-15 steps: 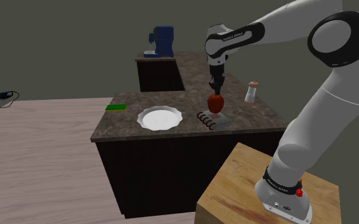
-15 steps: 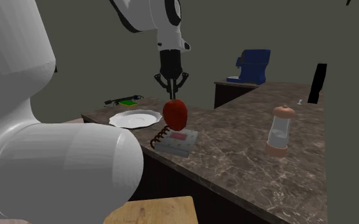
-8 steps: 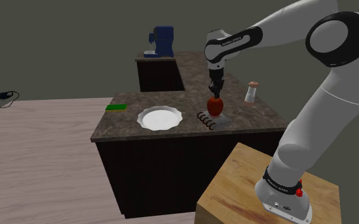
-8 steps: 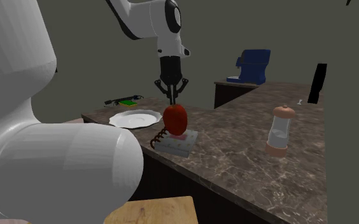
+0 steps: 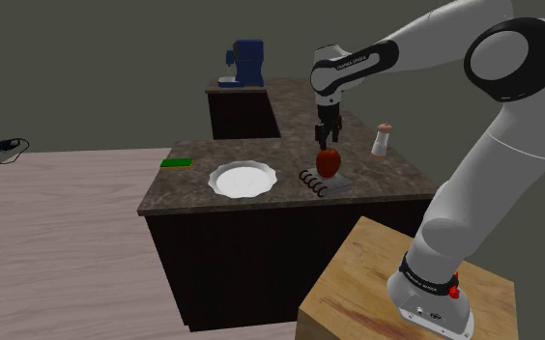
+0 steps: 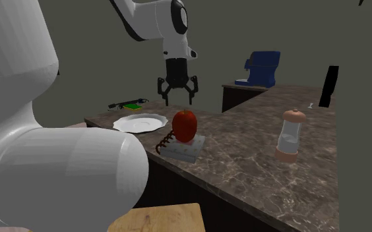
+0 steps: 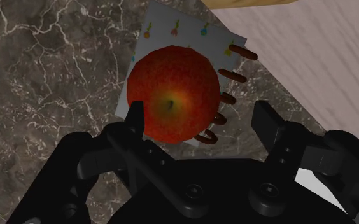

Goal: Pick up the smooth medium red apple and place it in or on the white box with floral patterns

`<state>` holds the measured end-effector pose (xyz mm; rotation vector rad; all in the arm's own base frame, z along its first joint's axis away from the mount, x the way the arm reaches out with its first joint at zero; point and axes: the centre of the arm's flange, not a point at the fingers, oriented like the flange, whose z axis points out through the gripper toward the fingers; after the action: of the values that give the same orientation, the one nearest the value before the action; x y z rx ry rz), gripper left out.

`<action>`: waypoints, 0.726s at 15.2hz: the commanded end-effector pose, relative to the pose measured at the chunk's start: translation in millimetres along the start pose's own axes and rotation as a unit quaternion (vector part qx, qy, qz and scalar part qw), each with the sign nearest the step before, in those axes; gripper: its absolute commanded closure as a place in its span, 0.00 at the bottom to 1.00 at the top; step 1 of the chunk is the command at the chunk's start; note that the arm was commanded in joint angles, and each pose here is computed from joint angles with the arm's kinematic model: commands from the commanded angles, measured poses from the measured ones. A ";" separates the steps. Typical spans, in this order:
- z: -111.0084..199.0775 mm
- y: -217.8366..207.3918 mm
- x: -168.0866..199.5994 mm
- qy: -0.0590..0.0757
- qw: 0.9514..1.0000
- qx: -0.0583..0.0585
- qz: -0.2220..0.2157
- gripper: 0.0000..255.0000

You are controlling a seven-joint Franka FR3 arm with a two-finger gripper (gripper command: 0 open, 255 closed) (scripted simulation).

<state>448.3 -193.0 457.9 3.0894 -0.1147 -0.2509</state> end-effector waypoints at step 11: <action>-50.0 0.0 0.0 0.000 1.000 0.000 0.000 0.00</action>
<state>456.5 -191.1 507.0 3.0894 -0.1147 -0.2505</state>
